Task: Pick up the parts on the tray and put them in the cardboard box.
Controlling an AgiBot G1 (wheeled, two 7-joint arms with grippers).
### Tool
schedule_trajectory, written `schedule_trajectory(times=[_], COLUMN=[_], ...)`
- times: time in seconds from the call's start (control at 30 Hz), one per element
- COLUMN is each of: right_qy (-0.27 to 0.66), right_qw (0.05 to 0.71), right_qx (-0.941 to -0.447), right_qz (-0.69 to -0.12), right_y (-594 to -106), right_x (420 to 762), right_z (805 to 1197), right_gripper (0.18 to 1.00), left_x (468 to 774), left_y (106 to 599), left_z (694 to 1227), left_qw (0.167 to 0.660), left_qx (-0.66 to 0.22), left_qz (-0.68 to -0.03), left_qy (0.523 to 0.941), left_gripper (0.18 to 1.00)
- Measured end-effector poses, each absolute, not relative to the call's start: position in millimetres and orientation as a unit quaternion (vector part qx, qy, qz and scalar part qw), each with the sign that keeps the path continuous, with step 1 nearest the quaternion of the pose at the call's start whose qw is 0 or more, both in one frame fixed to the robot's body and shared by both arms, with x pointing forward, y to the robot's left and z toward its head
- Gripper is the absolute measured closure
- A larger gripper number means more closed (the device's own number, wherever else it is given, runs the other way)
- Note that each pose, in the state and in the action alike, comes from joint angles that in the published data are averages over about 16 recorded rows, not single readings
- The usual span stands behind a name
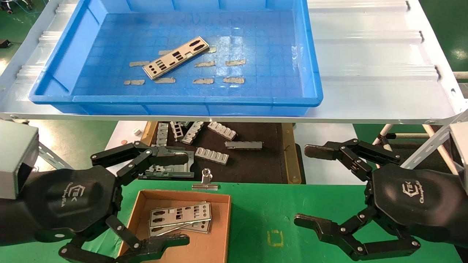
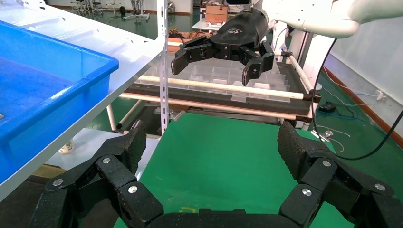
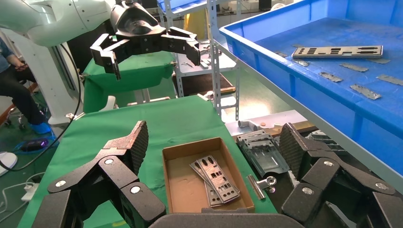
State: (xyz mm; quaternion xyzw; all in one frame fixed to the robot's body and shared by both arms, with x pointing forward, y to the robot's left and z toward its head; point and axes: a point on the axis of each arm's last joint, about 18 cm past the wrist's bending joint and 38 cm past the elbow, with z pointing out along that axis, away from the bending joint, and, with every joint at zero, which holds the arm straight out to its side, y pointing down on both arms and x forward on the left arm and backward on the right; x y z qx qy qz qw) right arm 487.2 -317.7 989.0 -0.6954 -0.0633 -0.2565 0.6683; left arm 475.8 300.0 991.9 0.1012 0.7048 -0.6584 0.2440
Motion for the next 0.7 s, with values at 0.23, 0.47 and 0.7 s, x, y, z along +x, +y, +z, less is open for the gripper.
schedule_trajectory(times=[0.23,0.47,0.7], right_qy=[-0.063,-0.063,-0.063], right_qw=[0.668,0.668,0.668], right_qx=[-0.695,-0.695,-0.695], right_qz=[-0.256,-0.256,-0.256], right_y=[-317.7,-317.7,-317.7], right_x=[487.2,487.2,487.2], right_z=[989.0,989.0,989.0], right_gripper=[0.178,0.178,0.18], left_x=[475.8,475.8,484.6], left_y=[300.0,300.1,301.4], left_z=[991.9,992.0,997.7], left_qw=[0.244,0.244,0.259], left_qx=[0.101,0.101,0.089], left_qz=[-0.658,-0.658,-0.661], left_qy=[0.705,0.705,0.698], left_gripper=[0.184,0.184,0.184])
